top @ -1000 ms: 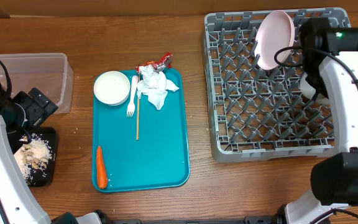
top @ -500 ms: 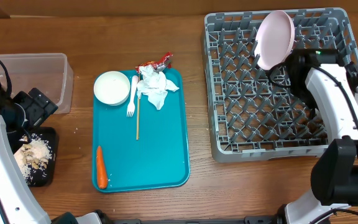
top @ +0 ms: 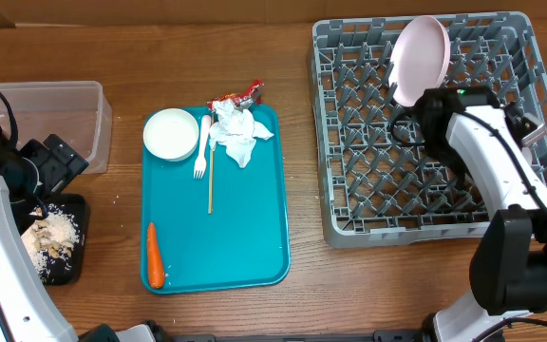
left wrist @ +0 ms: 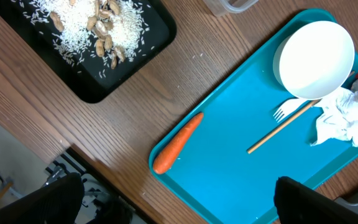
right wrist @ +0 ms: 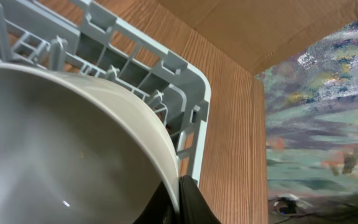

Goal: Sort waste into correct bins and load items into the dishwasher rack
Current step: 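Lower the bowl into the rack and release it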

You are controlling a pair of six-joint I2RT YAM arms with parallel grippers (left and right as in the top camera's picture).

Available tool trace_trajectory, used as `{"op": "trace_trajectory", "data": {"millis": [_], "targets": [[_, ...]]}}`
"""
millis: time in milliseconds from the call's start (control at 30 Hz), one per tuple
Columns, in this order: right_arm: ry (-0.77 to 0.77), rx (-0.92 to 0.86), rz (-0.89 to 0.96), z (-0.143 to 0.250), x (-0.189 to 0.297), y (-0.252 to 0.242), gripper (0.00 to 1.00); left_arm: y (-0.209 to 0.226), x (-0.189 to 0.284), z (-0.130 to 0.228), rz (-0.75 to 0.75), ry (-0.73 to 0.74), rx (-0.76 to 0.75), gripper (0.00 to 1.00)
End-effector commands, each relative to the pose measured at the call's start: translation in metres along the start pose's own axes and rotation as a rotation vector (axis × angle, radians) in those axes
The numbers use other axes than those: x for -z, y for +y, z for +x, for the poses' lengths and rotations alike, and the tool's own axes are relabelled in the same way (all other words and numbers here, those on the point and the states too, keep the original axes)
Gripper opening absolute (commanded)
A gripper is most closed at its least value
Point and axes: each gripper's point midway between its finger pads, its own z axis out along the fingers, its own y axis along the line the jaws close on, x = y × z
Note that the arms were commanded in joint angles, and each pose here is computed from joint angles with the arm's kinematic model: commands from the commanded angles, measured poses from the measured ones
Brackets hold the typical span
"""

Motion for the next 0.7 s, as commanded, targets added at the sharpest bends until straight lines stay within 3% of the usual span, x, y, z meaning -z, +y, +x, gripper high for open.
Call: {"op": "trace_trajectory", "data": {"millis": [0,433,667], "targets": [[-0.025,-0.014,0.008,-0.001,-0.001,-0.002,0.04,0.001,-0.002,0.000,-0.003,0.012,0.014,1.00],[-0.088,0.125,-0.098,0.001,0.022,0.027,0.06,0.001,-0.002,0.000,-0.003,0.012,0.014,1.00],[-0.166,0.152,-0.040,-0.013,0.021,0.016,0.05,0.001,-0.002,0.000,-0.003,0.012,0.014,1.00]]}}
